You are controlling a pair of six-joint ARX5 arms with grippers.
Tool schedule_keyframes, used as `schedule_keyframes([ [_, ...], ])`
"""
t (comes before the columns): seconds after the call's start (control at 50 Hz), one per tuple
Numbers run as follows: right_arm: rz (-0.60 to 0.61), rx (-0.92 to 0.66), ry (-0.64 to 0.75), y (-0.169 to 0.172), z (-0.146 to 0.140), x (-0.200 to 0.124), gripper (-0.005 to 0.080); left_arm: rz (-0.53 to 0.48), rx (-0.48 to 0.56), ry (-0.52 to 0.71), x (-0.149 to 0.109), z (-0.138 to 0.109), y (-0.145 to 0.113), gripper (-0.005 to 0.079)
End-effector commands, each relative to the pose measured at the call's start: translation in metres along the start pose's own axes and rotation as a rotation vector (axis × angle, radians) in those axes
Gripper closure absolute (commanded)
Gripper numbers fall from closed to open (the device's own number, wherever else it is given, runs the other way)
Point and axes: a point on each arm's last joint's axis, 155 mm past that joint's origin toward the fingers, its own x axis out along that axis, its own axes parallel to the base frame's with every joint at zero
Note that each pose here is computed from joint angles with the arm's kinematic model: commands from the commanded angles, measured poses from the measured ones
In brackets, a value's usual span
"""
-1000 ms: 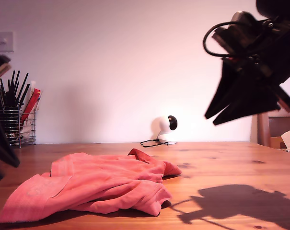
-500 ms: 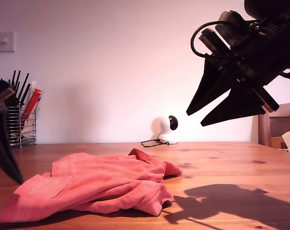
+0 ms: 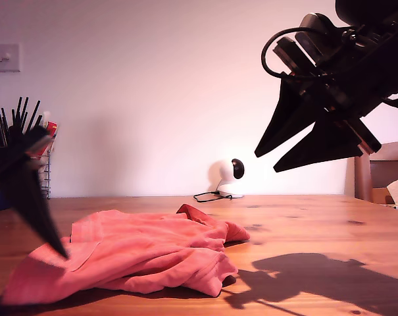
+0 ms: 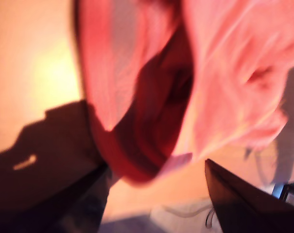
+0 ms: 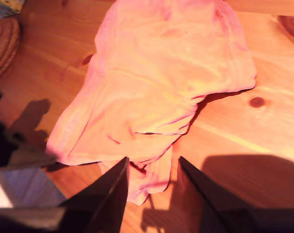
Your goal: Fold the underwear in front of you. After folding it, place it to the right side.
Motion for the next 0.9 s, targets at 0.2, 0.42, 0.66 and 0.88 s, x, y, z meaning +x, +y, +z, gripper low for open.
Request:
schedule_keyframes([
  [0.2,0.011,-0.010,0.013,0.003,-0.005,0.003,0.0475,0.094,-0.024,-0.012,0.021,0.005,0.026,0.0185],
  [0.42,0.012,-0.014,0.013,0.003,-0.005,0.003,0.0475,0.143,-0.010,-0.004,0.029,0.005,0.041,0.0187],
  [0.66,0.008,-0.010,0.022,0.002,-0.008,0.004,0.0475,0.168,0.049,-0.036,0.028,0.012,0.045,0.0260],
  [0.88,0.035,0.125,0.145,0.005,-0.038,0.018,0.0445,0.072,0.076,-0.003,0.031,0.007,0.023,0.0711],
])
